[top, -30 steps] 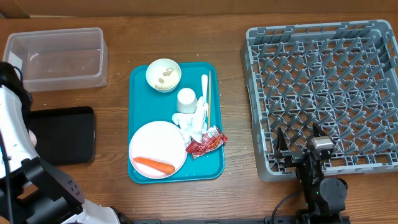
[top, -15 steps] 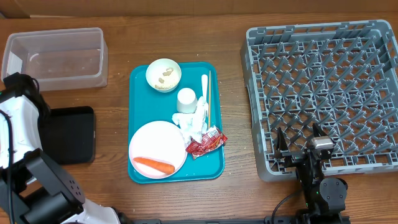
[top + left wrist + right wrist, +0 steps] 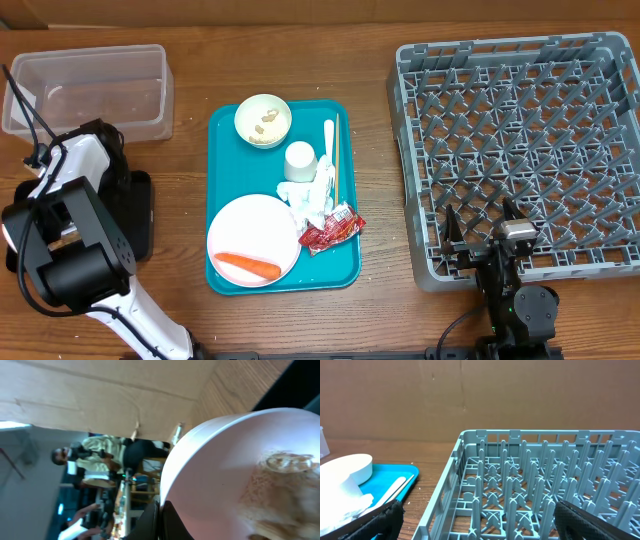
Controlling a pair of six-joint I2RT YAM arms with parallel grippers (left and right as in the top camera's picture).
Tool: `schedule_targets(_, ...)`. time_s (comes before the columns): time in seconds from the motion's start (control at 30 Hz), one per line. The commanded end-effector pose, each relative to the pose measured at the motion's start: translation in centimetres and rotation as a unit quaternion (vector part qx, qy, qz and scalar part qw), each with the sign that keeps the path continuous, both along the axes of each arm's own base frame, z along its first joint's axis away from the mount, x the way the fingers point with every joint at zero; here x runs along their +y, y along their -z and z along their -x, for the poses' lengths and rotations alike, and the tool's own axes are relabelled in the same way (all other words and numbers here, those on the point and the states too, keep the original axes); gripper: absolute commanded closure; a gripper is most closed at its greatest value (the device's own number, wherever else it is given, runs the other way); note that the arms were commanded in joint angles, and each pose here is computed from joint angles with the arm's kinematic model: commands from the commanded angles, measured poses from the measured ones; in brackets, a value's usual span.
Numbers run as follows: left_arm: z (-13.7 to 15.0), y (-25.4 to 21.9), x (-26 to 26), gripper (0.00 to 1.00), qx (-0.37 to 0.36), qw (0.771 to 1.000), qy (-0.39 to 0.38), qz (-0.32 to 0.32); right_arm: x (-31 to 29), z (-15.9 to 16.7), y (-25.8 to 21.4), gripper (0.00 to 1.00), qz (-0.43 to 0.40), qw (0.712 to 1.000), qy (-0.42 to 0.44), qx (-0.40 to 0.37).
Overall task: Sort waste into correct bins and load items into the dishwasher rack
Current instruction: 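Lift the bowl over the black tray and tip it to dump shells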
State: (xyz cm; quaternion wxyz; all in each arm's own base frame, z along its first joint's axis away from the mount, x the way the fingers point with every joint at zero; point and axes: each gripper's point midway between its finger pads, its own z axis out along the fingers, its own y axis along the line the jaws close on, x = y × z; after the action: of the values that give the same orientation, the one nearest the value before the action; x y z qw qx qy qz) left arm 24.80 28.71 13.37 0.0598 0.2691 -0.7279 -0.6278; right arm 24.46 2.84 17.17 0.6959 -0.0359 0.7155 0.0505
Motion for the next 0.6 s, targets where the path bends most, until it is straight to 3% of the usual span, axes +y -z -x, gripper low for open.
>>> schedule_targets(0.0,-0.5,-2.1,0.6,0.96,0.056,0.997,0.022,-0.055,0.1,0.0,0.2,0.00,0.000,1.000,-0.002,-0.001)
schedule_targets(0.23,-2.0,-2.9,1.1,0.96,0.086,0.993,0.033,-0.070,0.1,0.0,0.2,0.00,0.000,1.000,-0.002,-0.001)
schedule_targets(0.57,-3.3,-2.9,1.2,0.96,0.166,0.984,0.046,-0.034,0.1,0.0,0.2,0.00,0.000,1.000,-0.002,-0.001)
